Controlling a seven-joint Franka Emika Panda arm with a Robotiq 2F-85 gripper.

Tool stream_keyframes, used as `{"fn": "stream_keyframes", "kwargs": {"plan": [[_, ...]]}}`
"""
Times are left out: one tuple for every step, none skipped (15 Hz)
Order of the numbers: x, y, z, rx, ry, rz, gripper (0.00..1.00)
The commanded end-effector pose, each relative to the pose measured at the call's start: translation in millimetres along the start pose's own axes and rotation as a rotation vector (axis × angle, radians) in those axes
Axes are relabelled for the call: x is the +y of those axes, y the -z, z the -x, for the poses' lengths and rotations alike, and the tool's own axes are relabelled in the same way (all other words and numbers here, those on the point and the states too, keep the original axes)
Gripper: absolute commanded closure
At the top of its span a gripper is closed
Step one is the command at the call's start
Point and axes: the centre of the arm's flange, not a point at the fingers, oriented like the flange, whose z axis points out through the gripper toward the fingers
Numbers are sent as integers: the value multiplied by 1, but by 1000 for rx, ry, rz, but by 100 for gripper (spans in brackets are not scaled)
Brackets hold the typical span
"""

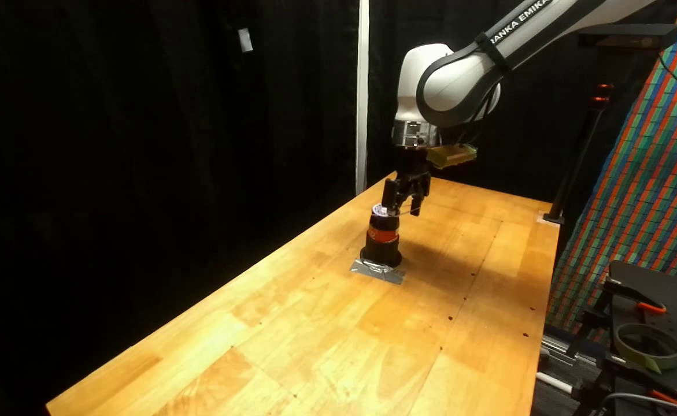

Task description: Put the elastic around the bottle

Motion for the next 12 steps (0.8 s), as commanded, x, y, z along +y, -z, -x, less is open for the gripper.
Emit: {"fn": "stream_keyframes", "kwargs": {"plan": [[6,6,38,18,3,-14,0],[5,5,42,37,3,-1,0],[4,1,46,62,5,15,0],[2,-1,50,90,10,33,0],[-1,-6,54,123,17,50,0],[-3,-9,58,156,26,70,0],[-5,-14,61,185,37,88,0],[-7,-16,64,210,43,104,0],[-8,-19,68,231,51,117,0],[-9,-21,73,258,53,134,0],[-9,-22,77,279,57,150,0],[-9,-23,81,299,66,166,12]]}}
